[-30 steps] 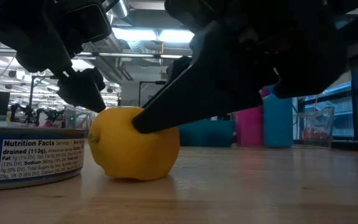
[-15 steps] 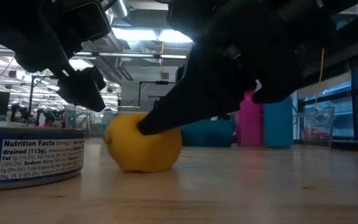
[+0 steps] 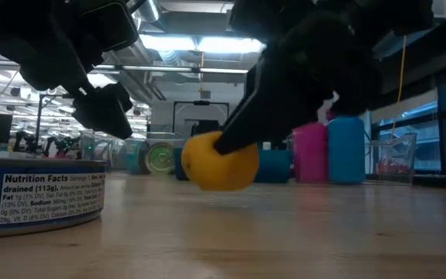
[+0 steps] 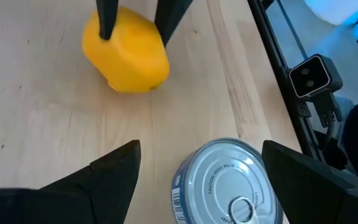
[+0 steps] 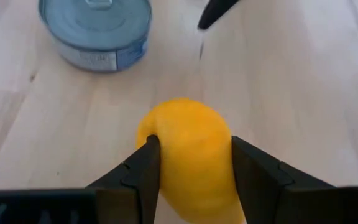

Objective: Pick & Place Food Item
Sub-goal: Put the lemon into the blue bin

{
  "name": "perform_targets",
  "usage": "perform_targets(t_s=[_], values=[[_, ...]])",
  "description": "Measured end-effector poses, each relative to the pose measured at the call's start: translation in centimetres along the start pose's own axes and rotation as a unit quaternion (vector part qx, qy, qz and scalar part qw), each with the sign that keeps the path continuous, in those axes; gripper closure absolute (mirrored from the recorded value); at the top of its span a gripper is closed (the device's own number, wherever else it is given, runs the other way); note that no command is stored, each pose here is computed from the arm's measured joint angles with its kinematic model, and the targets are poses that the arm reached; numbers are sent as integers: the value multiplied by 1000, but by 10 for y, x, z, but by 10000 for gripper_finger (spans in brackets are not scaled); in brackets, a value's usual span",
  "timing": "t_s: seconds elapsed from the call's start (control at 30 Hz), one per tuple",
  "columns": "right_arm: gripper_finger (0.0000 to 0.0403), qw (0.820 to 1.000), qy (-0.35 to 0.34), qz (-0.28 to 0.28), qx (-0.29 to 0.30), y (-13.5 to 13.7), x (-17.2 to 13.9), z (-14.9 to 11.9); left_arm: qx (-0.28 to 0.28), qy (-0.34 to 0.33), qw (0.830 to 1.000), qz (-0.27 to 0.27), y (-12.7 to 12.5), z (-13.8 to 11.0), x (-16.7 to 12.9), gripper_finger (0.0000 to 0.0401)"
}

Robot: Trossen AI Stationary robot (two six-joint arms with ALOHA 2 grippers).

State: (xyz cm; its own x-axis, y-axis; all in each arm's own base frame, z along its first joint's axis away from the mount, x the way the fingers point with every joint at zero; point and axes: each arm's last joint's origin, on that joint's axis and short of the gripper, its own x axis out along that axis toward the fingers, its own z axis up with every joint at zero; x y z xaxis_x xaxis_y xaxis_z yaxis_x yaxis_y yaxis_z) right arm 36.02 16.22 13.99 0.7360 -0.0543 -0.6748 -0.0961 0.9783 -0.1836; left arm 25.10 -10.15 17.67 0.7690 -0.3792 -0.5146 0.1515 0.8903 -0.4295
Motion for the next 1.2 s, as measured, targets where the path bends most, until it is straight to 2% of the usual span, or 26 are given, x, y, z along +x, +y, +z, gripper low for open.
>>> perform_targets(t_s=[0.17, 0.33, 0.5, 0.63, 0.8, 0.97, 1.2], values=[[237, 1000, -19, -5, 4, -2, -12, 9, 0, -6, 1000, 4, 0, 1, 0, 75], [237, 999, -36, -36, -11, -5, -38, 21, -2, -24, 1000, 19, 5, 5, -1, 75], [238, 994, -57, -92, -26, -10, -74, 34, 0, -94, 995, 20, 13, 22, -3, 75], [238, 987, -74, -136, -48, -14, -93, 41, -3, -180, 984, 6, 22, 44, -10, 75], [238, 980, -69, -169, -83, -19, -94, 42, -28, -261, 965, -6, 40, 66, -22, 75], [238, 977, -62, -185, -89, -29, -91, 44, -59, -289, 955, -8, 53, 75, -29, 75], [238, 970, -49, -209, -115, -41, -87, 45, -58, -313, 948, -11, 53, 89, -31, 75]])
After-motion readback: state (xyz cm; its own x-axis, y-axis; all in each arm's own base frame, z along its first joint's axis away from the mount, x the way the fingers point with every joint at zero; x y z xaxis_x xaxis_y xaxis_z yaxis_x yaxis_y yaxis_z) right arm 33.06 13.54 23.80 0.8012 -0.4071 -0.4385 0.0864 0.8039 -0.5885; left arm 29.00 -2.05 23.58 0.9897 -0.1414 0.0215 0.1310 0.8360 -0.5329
